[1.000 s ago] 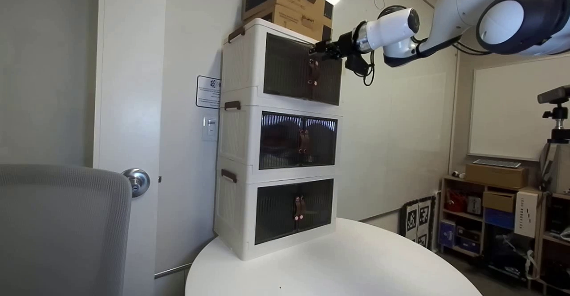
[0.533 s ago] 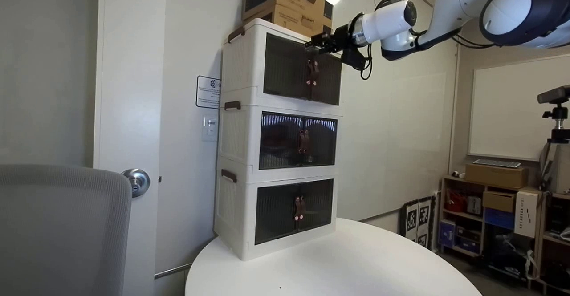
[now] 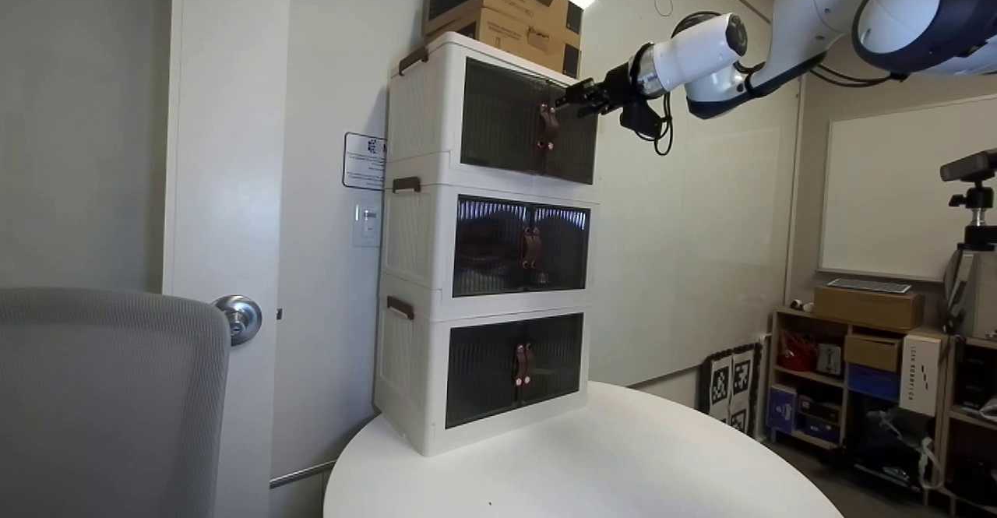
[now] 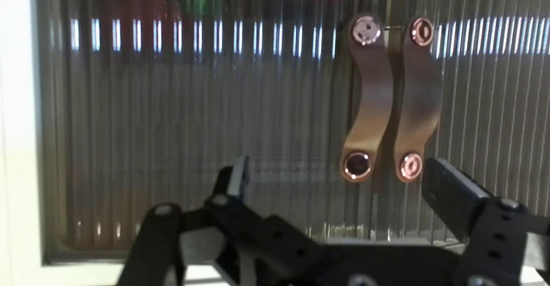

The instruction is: Open the doors of the topmost cabinet.

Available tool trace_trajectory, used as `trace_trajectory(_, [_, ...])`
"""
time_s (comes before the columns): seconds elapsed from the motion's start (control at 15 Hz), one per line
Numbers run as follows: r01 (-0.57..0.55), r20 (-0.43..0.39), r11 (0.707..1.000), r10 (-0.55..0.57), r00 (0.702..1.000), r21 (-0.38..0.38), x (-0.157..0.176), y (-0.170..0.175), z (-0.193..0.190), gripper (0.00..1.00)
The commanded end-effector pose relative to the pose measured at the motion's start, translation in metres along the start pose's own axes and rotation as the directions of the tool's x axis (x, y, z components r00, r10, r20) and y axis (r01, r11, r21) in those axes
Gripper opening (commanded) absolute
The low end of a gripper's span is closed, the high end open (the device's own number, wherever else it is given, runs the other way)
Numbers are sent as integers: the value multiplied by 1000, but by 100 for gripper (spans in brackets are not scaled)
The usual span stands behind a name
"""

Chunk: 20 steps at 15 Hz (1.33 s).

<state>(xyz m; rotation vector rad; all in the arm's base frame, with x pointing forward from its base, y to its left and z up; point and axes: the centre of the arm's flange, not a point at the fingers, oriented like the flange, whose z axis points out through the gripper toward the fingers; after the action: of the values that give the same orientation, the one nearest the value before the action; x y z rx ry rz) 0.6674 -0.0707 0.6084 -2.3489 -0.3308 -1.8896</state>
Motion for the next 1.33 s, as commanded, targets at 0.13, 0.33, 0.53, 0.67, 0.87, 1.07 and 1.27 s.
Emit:
trace_trajectory(0.13, [-69,52,994,65,997,83,-36,-6,-8,100])
trace_trajectory(0.33, [-81,67,991,73,995,110,-46,-14,-3,100])
trace_trajectory(0.53, [-70,64,989,62,996,133,-49,-26,1,100])
trace_trajectory(0.67, [-61,52,986,54,997,155,-48,-35,2,100])
trace_trajectory(0.87, [-38,12,975,36,999,219,-38,-53,-7,100])
trace_trajectory(1.07, [9,-47,947,7,999,321,-23,-84,-31,100])
trace_trajectory(1.27, [0,-43,932,16,999,363,-27,-85,-53,100])
